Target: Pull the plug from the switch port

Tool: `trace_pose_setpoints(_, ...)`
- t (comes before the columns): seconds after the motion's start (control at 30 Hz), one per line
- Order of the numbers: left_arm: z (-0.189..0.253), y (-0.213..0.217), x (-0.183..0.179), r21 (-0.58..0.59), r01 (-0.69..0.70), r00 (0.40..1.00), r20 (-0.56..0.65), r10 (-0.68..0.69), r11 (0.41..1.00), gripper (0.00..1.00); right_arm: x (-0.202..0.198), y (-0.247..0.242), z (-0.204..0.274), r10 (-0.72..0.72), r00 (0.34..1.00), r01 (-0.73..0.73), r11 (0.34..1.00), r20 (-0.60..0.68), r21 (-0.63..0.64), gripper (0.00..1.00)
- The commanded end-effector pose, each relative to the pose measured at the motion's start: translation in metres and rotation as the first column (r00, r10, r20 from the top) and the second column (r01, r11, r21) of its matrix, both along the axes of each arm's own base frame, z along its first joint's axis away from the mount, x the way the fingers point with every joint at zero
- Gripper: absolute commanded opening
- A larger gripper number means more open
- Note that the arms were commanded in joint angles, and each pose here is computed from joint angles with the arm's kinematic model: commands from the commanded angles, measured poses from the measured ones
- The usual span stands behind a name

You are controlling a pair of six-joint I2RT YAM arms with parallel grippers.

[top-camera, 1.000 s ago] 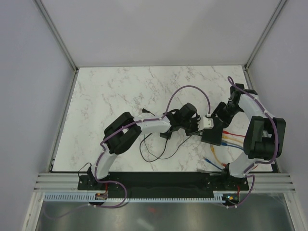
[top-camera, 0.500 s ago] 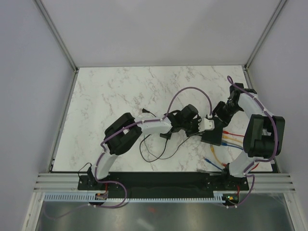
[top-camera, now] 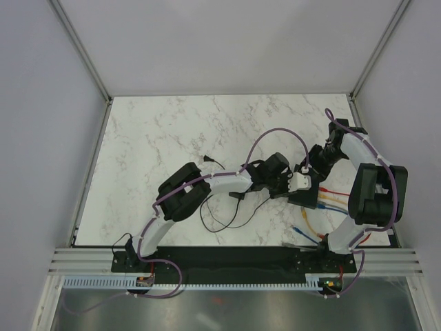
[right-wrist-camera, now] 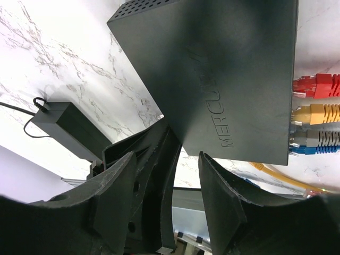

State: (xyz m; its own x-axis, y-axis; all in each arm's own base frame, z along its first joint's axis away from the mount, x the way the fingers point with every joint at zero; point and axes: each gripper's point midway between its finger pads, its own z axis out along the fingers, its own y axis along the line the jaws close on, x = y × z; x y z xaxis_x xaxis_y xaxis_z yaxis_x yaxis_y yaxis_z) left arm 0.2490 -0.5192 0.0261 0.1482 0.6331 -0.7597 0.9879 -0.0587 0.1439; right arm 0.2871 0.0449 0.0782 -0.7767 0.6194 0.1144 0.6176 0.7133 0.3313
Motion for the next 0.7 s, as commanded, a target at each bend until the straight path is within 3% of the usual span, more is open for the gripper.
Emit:
trace_pose_setpoints(0.0, 0.001, -0.008, -0.001, -0.009, -0.004, 1.000, -0.014, 0.004, 1.000, 0.31, 0.008, 0.001, 0.003, -0.005, 1.000, 0.005, 1.000, 0.016, 0.015, 0.59)
trace_pose_setpoints(0.2, 0.001, -0.008, -0.004, -0.014, 0.003, 1.000, -0.029, -0.003, 1.000, 0.19, 0.007, -0.006, -0.001, -0.047, 0.999, 0.047, 0.998, 0.000, -0.033, 0.58)
trace_pose_setpoints(0.3, 0.000, -0.007, -0.008, -0.014, -0.004, 0.998, -0.056, 0.003, 1.000, 0.11, 0.006, -0.009, -0.001, -0.088, 0.996, 0.088, 0.994, -0.003, -0.070, 0.50)
trace_pose_setpoints(0.67, 0.010, -0.009, -0.032, -0.058, -0.071, 0.984, -0.165, 0.061, 0.996, 0.08, 0.000, -0.002, -0.009, -0.078, 0.997, 0.078, 0.994, 0.001, -0.075, 0.33)
